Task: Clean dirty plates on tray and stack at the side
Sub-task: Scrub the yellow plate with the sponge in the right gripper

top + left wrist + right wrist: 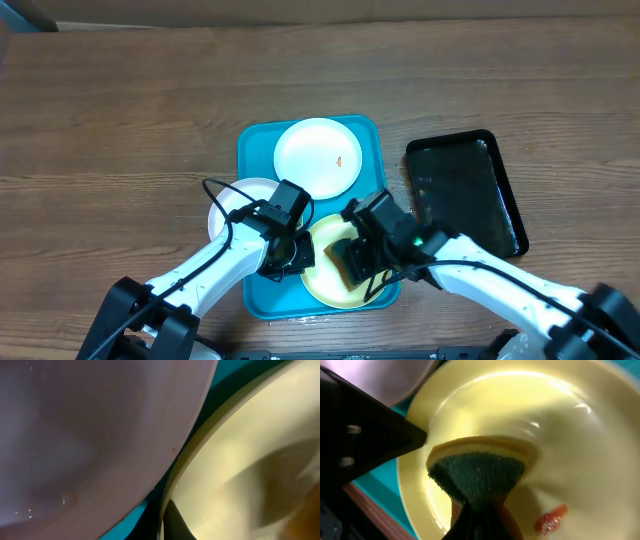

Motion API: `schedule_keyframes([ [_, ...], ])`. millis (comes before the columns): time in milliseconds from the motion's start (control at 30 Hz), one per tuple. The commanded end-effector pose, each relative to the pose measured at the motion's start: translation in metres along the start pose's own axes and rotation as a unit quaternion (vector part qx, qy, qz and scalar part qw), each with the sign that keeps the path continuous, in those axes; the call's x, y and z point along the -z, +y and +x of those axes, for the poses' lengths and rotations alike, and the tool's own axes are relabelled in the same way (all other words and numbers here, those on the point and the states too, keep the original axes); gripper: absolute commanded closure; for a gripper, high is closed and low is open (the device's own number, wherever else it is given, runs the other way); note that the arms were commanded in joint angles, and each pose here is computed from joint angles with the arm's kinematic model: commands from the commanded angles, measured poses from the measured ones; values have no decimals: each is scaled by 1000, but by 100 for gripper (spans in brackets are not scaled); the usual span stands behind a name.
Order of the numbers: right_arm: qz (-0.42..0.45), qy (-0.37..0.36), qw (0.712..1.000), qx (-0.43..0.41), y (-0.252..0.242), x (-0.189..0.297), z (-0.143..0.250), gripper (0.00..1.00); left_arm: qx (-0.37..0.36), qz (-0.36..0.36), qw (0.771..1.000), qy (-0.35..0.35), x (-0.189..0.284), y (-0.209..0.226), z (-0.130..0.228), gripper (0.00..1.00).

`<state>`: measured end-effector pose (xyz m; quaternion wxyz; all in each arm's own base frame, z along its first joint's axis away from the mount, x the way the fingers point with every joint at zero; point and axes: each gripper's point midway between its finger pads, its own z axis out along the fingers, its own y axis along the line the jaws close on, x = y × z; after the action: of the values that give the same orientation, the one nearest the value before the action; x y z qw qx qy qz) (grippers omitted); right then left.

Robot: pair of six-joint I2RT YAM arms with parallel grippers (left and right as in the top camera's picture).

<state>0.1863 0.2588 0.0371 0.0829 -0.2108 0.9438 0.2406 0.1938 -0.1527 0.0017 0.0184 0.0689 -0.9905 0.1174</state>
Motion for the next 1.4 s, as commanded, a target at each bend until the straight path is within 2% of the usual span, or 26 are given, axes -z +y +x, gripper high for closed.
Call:
schedule_keyframes([
  [0,32,25,999,-8,-10,-20,11,96,22,-41,999,1,-8,16,2,96],
  [167,161,31,979,-118,-64,-31,24,96,22,-50,999,-1,-8,19,2,96],
  [433,282,-8,924,-259,-131,-2,27,96,32,-79,996,-3,-7,30,4,96],
  [733,345,-22,893,-288,-159,27,19,96,46,-91,995,-4,-6,36,5,96],
  [967,331,-43,902,-274,-134,66,-16,96,45,-92,995,-4,-6,36,5,96],
  [1167,275,-78,934,-213,-104,111,-50,96,39,-92,995,-4,-6,36,5,96],
  [1367,277,-126,919,-249,-135,155,-60,96,35,-93,995,-4,-6,36,5,96],
])
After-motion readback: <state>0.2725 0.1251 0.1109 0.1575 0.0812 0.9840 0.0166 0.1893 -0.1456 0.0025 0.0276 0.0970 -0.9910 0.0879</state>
